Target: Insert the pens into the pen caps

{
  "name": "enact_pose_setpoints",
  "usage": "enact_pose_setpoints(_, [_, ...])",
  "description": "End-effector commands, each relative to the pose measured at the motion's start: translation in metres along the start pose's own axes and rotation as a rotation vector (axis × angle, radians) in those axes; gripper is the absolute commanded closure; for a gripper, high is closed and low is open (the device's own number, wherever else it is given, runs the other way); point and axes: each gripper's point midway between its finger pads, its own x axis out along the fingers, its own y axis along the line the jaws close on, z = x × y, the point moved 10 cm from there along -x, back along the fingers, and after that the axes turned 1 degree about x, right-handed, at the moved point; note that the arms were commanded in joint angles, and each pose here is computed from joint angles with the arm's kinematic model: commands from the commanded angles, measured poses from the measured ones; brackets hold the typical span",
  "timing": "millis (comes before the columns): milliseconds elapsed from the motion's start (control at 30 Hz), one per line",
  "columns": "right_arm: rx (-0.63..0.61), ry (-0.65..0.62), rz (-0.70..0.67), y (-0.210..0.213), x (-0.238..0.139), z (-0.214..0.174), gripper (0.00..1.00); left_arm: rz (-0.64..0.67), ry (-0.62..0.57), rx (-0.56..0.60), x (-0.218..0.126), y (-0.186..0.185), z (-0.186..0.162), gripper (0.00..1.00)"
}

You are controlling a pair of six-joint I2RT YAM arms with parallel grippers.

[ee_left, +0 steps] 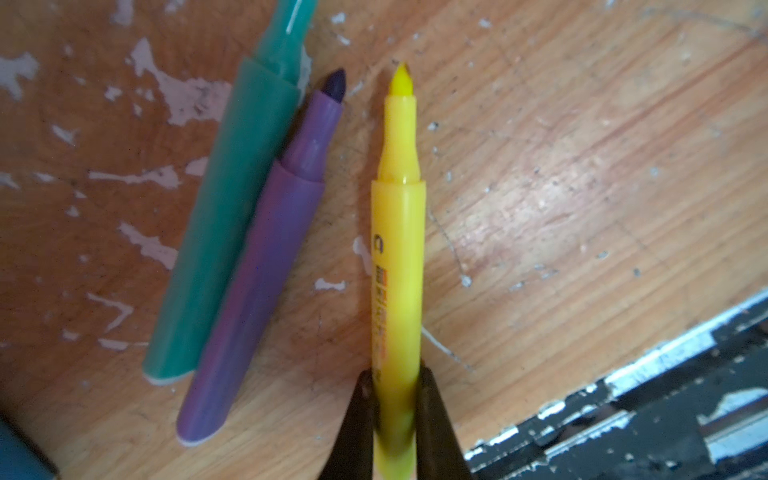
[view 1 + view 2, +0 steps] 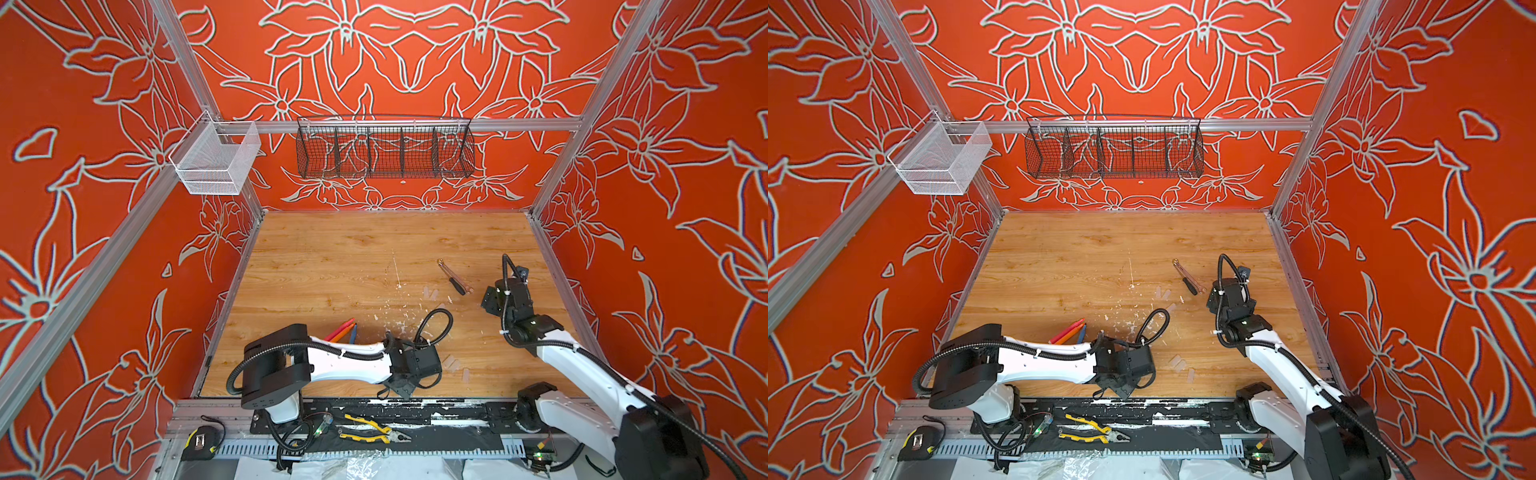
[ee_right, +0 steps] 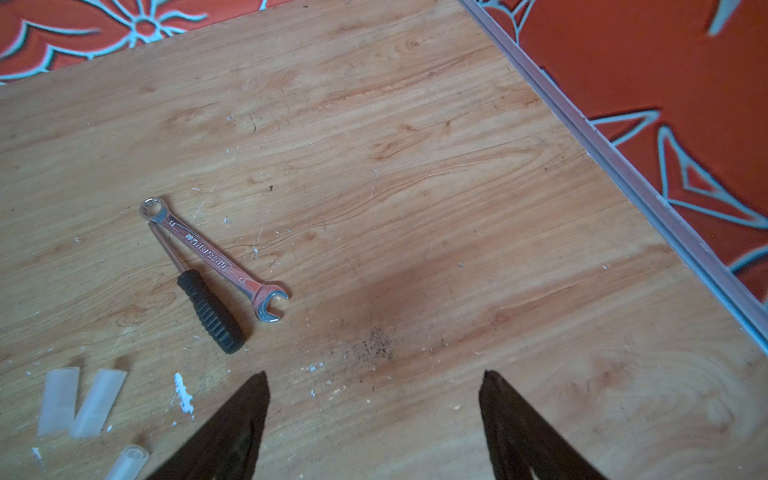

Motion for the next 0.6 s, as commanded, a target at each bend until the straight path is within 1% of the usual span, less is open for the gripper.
enact_pose_setpoints(0, [0.067, 0.008, 0.010, -0.004, -0.025, 0.014, 0.18, 0.080, -0.059, -0.037, -0.029, 0.012, 0.008, 0.99])
enact_pose_setpoints(33, [0.086, 0.020, 0.040, -0.004, -0.034, 0.019, 0.18, 0.072, -0.086, -0.055, -0.040, 0.016, 0.015, 0.99])
enact_pose_setpoints(100, [0.133, 0.051, 0.109, -0.002, -0.054, 0.031, 0.18, 0.006, -0.135, -0.096, -0.058, 0.025, 0.030, 1.00])
enact_pose_setpoints(167, [0.156, 0.096, 0.237, 0.006, -0.075, 0.046, 0.18, -0.087, -0.205, -0.152, -0.079, 0.039, 0.047, 1.00])
enact_pose_setpoints(233, [0.161, 0.148, 0.339, 0.014, -0.094, 0.061, 0.19, -0.139, -0.266, -0.215, -0.100, 0.054, 0.059, 1.00])
enact_pose_setpoints(267, [0.165, 0.171, 0.391, 0.018, -0.104, 0.068, 0.06, -0.144, -0.302, -0.255, -0.113, 0.063, 0.064, 1.00])
enact_pose_setpoints(300, [0.175, 0.187, 0.425, 0.020, -0.112, 0.074, 0.03, -0.145, -0.353, -0.285, -0.127, 0.070, 0.068, 1.00])
enact_pose_setpoints(333, [0.195, 0.206, 0.459, 0.022, -0.118, 0.078, 0.03, -0.142, -0.416, -0.319, -0.140, 0.076, 0.071, 1.00])
enact_pose_setpoints(400, [0.233, 0.200, 0.561, 0.031, -0.123, 0.085, 0.02, -0.110, -0.548, -0.386, -0.162, 0.086, 0.073, 1.00])
enact_pose_setpoints(433, [0.242, 0.190, 0.601, 0.036, -0.123, 0.089, 0.02, -0.117, -0.614, -0.394, -0.170, 0.089, 0.072, 1.00])
enact_pose_setpoints(467, [0.249, 0.187, 0.612, 0.040, -0.120, 0.092, 0.02, -0.152, -0.678, -0.373, -0.170, 0.090, 0.070, 1.00])
enact_pose_setpoints(500, [0.250, 0.187, 0.610, 0.044, -0.116, 0.093, 0.02, -0.194, -0.772, -0.314, -0.170, 0.088, 0.071, 1.00])
enact_pose_setpoints(533, [0.244, 0.188, 0.611, 0.048, -0.110, 0.095, 0.02, -0.235, -0.880, -0.289, -0.171, 0.089, 0.070, 1.00])
enact_pose_setpoints(567, [0.231, 0.194, 0.622, 0.054, -0.102, 0.095, 0.02, -0.253, -0.930, -0.296, -0.173, 0.094, 0.067, 1.00])
